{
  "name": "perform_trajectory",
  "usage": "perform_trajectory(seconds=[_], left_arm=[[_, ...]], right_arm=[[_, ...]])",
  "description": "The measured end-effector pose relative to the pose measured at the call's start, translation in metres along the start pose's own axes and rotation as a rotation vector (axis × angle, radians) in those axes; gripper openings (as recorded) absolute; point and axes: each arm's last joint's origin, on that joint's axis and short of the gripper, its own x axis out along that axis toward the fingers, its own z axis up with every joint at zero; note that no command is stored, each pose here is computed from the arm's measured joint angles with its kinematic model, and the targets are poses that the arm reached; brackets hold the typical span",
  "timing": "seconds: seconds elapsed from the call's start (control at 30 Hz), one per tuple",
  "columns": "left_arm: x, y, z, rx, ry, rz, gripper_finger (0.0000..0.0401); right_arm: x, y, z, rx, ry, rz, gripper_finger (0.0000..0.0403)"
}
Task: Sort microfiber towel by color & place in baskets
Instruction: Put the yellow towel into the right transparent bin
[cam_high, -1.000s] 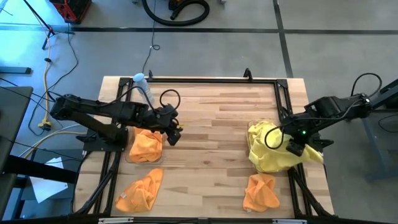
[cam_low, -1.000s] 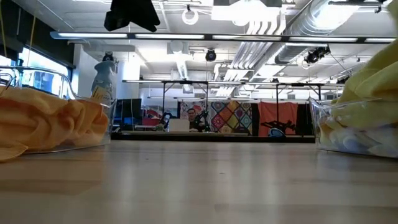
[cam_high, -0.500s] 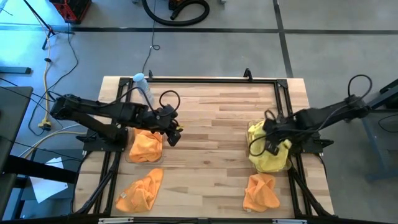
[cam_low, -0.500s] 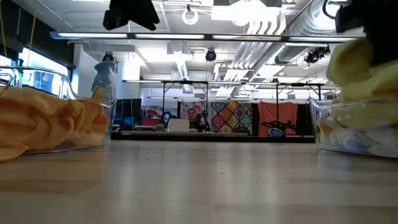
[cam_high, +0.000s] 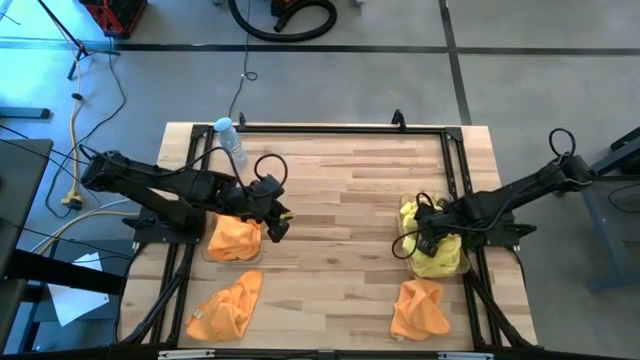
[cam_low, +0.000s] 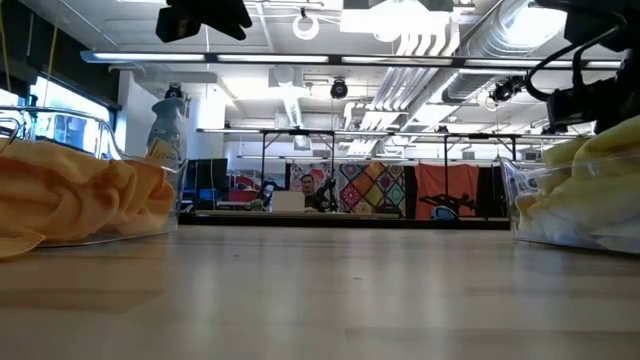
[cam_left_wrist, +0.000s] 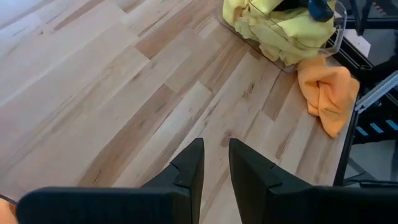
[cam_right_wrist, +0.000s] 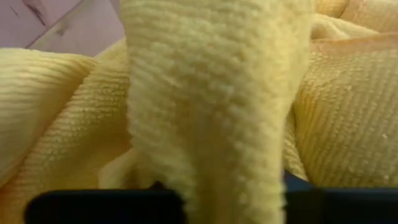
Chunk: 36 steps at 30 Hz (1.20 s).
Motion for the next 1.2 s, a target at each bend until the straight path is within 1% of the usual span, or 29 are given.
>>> perform_trajectory(seconds=[0.17, 0.27, 0.37, 0.47, 0.6, 0.8, 0.87, 0.97, 1.03, 1.13, 1.2], left_arm=[[0.0, -0.001, -0.001, -0.016, 0.001, -0.003, 0.0062], [-0.001, -0.002, -0.002, -0.024, 0.004, -0.008, 0.0062], [-0.002, -0.004, -0.004, -0.026, 0.008, -0.015, 0.0062], [-0.002, -0.006, -0.006, -0.036, 0.008, -0.02, 0.0062], [-0.004, -0.01, -0.009, -0.033, -0.008, -0.021, 0.0062], [-0.006, -0.015, -0.013, -0.046, -0.016, -0.042, 0.0062], [-0.007, -0.017, -0.014, -0.053, -0.015, -0.045, 0.0062], [-0.009, -0.02, -0.019, -0.095, -0.022, -0.043, 0.0062], [-0.012, -0.023, -0.023, -0.155, -0.052, -0.023, 0.0062], [-0.017, -0.029, -0.033, -0.21, -0.105, -0.006, 0.0062], [-0.021, -0.032, -0.041, -0.241, -0.106, -0.001, 0.0062]], right_arm=[[-0.013, 0.003, 0.006, -0.015, -0.013, -0.013, 0.0127], [-0.031, 0.006, 0.012, -0.043, -0.007, -0.019, 0.0156], [-0.053, 0.009, 0.018, -0.046, -0.008, -0.016, 0.0175], [-0.074, 0.01, 0.023, -0.047, -0.005, -0.018, 0.0186], [-0.096, 0.01, 0.027, -0.045, -0.009, -0.006, 0.0189], [-0.114, 0.012, 0.032, -0.046, -0.047, 0.028, 0.0189], [-0.114, 0.013, 0.033, -0.064, -0.053, 0.027, 0.0189], [-0.102, 0.013, 0.031, -0.108, -0.048, 0.018, 0.0187], [-0.089, 0.014, 0.029, -0.142, -0.051, 0.025, 0.0181], [-0.063, 0.013, 0.024, -0.175, -0.048, 0.023, 0.0165], [-0.045, 0.012, 0.019, -0.178, -0.041, 0.026, 0.0153]])
